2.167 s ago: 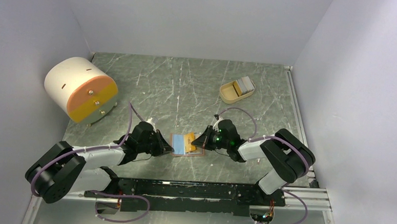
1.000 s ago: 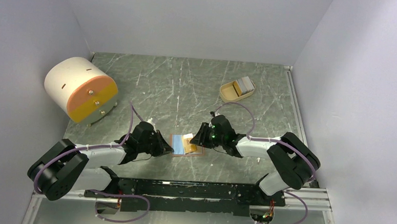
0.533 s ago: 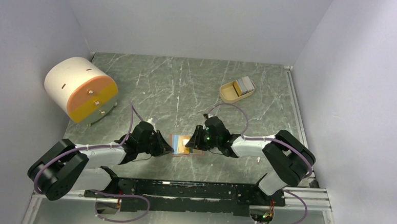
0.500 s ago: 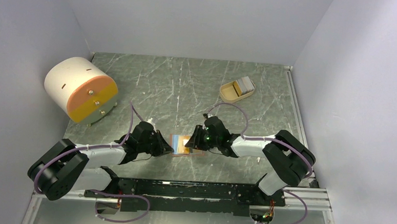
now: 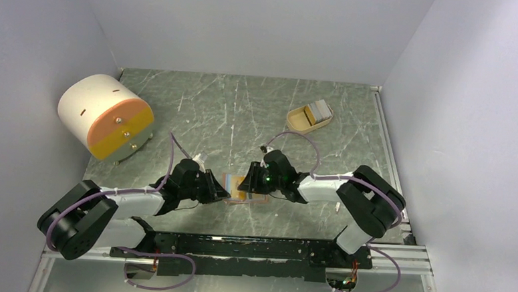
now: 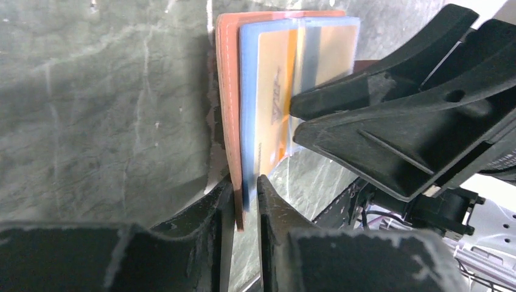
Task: Put the credit cards into the card holder
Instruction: Insert the credit card into the card holder, then close the card holder at the center of the board.
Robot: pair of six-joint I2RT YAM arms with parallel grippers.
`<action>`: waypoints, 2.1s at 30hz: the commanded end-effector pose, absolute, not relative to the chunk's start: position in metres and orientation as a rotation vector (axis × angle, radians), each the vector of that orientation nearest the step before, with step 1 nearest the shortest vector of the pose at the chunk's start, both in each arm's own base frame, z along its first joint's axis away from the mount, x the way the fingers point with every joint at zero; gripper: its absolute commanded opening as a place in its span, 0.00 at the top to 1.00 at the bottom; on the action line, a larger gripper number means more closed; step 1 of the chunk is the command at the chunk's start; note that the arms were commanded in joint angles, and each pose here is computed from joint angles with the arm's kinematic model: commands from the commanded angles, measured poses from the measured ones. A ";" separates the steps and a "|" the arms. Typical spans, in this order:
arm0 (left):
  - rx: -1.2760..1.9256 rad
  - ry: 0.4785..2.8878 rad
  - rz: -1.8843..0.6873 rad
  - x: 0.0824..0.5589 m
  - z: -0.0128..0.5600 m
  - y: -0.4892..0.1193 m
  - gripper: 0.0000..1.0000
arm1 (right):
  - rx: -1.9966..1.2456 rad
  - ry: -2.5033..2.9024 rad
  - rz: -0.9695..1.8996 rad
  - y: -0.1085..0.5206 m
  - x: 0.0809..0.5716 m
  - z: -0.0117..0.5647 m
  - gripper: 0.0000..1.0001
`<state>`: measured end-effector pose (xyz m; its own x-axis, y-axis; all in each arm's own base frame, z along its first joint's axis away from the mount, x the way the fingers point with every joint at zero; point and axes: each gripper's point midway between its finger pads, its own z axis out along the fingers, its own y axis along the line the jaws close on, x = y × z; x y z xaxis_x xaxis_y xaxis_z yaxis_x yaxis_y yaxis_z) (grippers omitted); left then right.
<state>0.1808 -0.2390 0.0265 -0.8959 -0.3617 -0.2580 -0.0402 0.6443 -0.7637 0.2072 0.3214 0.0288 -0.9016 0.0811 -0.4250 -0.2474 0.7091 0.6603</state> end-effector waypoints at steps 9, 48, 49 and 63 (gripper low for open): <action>-0.236 2.438 -1.251 0.181 0.035 -0.253 0.76 | -0.252 2.408 1.239 0.342 0.197 0.034 0.59; -0.345 2.531 -1.022 0.184 0.026 -0.230 0.91 | -0.162 2.523 0.309 0.226 0.231 0.044 0.77; -0.343 2.532 -1.023 0.184 0.026 -0.230 0.91 | -0.167 2.520 0.313 0.226 0.231 0.043 0.79; -0.286 2.477 -1.110 0.187 0.041 -0.240 0.77 | -0.182 2.501 0.367 0.233 0.231 0.044 1.00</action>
<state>0.1796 -0.2357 0.0287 -0.9039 -0.3527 -0.2421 -0.0677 0.6766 -0.7332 0.2310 0.2327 0.0459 -0.8198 -0.0424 -0.5711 -0.2006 0.9553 0.2171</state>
